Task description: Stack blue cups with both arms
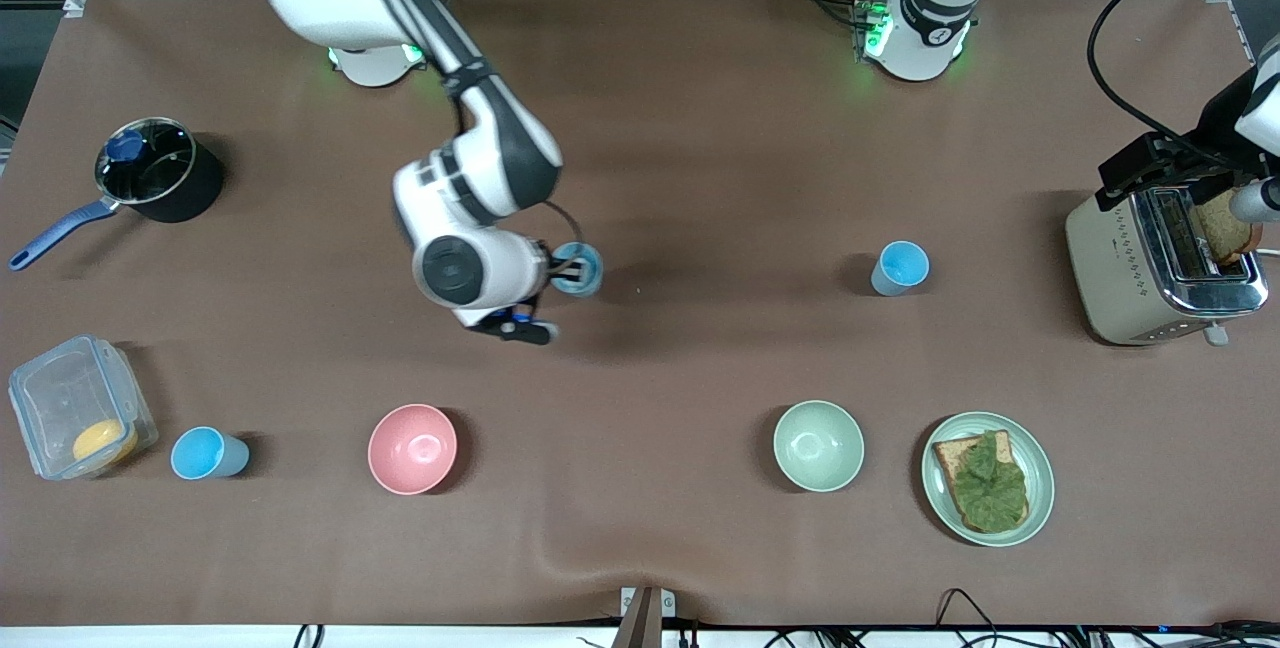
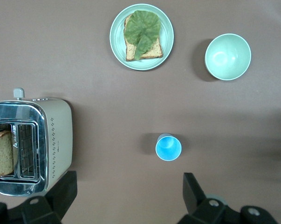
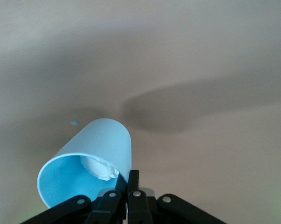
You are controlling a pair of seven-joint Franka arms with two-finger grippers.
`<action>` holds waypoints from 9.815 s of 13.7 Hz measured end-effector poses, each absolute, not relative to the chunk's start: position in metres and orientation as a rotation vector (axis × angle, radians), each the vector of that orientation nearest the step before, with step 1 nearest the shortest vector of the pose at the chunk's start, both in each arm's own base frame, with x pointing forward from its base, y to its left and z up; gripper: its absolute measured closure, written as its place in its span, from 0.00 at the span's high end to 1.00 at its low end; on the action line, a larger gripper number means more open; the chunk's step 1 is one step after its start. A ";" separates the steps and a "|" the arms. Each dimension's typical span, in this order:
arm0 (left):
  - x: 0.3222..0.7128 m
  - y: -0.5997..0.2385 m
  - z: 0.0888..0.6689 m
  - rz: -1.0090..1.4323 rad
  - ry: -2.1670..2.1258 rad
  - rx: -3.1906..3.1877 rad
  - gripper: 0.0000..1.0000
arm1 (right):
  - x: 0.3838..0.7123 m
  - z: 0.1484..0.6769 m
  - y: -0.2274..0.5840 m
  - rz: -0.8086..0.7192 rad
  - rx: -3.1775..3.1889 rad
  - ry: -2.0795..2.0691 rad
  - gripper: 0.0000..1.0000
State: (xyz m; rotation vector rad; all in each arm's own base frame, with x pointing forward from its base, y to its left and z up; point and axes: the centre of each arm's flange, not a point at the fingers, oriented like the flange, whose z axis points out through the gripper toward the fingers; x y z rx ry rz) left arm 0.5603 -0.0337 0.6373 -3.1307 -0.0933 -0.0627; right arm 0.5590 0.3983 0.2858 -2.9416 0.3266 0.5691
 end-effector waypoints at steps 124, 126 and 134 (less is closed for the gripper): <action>0.513 -0.063 0.620 0.038 -0.081 -3.102 1.00 | 0.542 0.581 -0.048 0.216 -3.140 0.326 1.00; 0.515 -0.056 0.623 0.037 -0.108 -3.116 1.00 | 0.542 0.581 -0.048 0.217 -3.140 0.326 1.00; 0.519 -0.046 0.624 0.033 -0.138 -3.119 1.00 | 0.542 0.580 -0.049 0.221 -3.139 0.327 1.00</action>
